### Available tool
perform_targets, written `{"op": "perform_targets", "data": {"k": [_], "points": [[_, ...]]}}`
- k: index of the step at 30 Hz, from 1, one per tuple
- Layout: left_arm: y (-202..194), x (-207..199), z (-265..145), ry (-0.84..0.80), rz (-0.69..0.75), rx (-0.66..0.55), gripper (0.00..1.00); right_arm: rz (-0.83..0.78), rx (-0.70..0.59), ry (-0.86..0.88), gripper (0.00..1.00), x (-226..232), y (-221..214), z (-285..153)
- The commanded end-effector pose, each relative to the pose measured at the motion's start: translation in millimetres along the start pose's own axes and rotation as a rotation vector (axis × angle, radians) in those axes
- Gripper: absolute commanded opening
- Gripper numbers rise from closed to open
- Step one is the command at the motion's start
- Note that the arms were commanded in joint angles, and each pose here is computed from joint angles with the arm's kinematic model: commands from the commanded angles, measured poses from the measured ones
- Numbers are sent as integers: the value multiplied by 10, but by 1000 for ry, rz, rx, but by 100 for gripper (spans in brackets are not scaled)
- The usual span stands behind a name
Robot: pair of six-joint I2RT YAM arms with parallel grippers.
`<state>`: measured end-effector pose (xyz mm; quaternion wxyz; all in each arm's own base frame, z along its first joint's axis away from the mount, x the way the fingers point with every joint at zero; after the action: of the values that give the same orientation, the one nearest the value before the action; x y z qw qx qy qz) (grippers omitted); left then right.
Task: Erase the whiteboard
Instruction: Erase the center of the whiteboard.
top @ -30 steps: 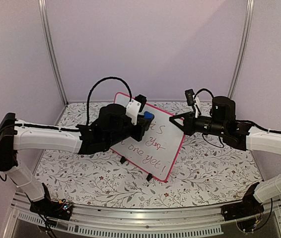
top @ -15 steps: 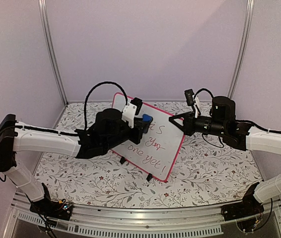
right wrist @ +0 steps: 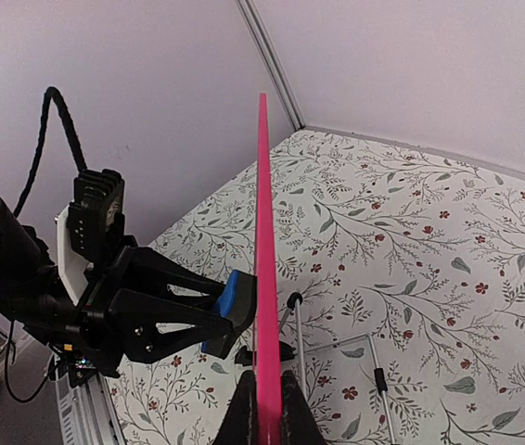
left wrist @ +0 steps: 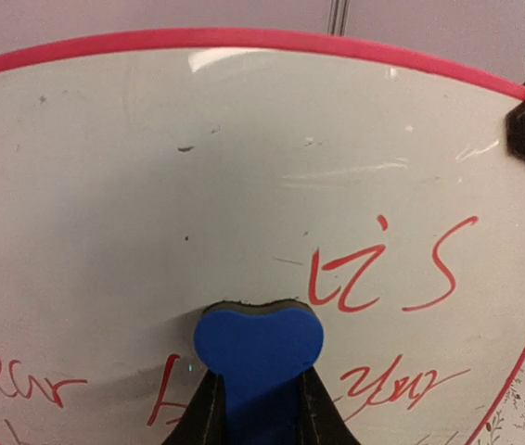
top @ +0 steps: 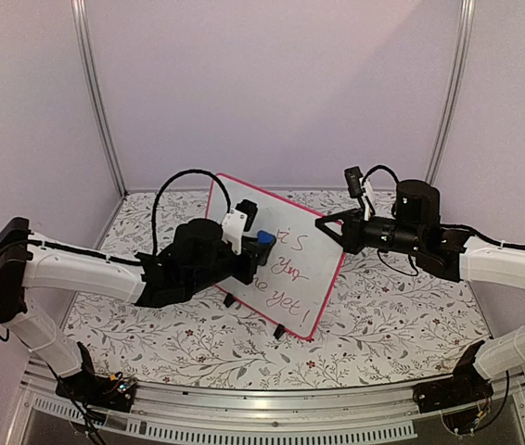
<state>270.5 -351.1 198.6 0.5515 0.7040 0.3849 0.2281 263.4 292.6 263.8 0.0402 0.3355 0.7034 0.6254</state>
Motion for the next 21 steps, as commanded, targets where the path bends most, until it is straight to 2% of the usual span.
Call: {"op": "perform_targets", "data": {"k": [1,8,21], "points": [[-158,43,-36,16,-7,40,16,-21,217,121,0,182,-561,47],[-110,-33,-16,14,21,31,17,-20,221,121,0,181,-573,54],[293,-251,99,-4,76,-46,16,-23,217,122,0,189,-558,43]]}}
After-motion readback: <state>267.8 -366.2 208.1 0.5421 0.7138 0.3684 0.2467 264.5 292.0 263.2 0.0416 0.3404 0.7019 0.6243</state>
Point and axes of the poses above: each gripper's point midway between its finger pads, its own z axis out along the fingers, its own x axis along the line the jaws close on, y = z × x, the point moved 3 cm from there along -z, back along the fingers, and after that the axes turned 1 degree about -z, right-handed, at the moved point
